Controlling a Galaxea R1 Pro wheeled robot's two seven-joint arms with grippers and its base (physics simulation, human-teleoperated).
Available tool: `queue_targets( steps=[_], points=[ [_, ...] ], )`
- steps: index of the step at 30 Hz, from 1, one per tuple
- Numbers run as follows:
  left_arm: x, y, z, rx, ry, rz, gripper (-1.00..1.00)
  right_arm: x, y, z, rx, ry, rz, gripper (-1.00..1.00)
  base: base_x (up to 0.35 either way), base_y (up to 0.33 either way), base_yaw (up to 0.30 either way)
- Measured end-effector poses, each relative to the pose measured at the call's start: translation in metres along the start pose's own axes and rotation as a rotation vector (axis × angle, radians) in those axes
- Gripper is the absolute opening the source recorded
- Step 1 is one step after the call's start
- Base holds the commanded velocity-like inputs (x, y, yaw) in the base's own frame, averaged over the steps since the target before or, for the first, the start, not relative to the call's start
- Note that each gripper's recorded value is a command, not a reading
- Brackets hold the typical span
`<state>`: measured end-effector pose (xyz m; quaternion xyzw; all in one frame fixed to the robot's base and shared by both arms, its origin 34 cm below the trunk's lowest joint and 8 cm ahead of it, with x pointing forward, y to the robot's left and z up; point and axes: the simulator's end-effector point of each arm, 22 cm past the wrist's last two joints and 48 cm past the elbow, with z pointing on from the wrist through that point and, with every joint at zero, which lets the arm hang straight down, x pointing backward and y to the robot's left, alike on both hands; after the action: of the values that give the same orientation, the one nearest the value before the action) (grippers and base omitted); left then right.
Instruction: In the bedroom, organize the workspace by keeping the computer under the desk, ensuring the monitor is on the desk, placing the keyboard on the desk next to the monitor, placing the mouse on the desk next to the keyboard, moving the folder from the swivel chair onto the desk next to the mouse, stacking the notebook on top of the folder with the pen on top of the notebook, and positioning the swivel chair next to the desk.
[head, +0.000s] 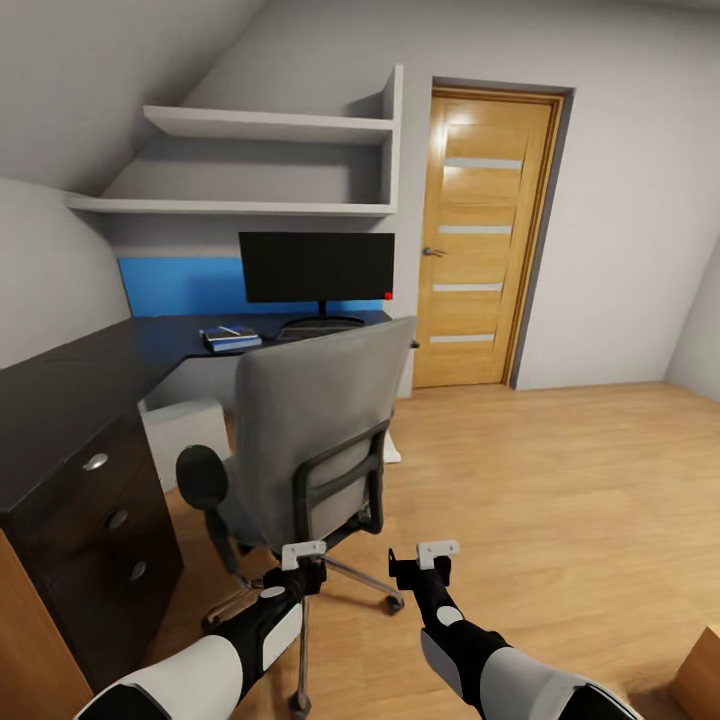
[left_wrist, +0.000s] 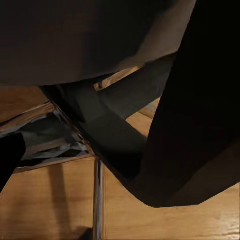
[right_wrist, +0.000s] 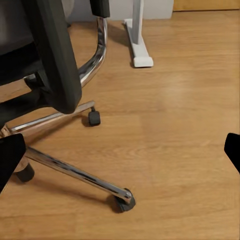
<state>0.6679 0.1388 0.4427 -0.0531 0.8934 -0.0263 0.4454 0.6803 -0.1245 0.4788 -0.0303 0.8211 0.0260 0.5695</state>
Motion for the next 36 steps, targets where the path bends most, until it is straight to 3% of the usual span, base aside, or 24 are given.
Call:
queue_targets(
  steps=[10,21,28,36],
  points=[
    [-0.0003,0.0003,-0.0002,-0.002,-0.003,-0.003,1.00,-0.0001,0.0006,-0.0001,-0.001,0.000,0.000,1.00,0.081,0.105,0.000],
    [0.0001,-0.0007,-0.0002,0.001,-0.002,-0.001,1.00,0.0005,0.0002,-0.0002,0.000,0.001,0.000,1.00,0.103,0.260,0.000],
    [-0.0001,0.0005,-0.0001,-0.003,-0.002,-0.004,1.00,0.0004,0.0003,-0.0002,0.000,0.001,0.000,1.00,0.024,0.034,0.000],
    [-0.0003,-0.0004,-0.0005,-0.002,-0.002,-0.004,1.00,0.0001,0.0003,-0.0004,0.000,0.000,0.000,1.00,0.272,0.001,0.000]
  ],
)
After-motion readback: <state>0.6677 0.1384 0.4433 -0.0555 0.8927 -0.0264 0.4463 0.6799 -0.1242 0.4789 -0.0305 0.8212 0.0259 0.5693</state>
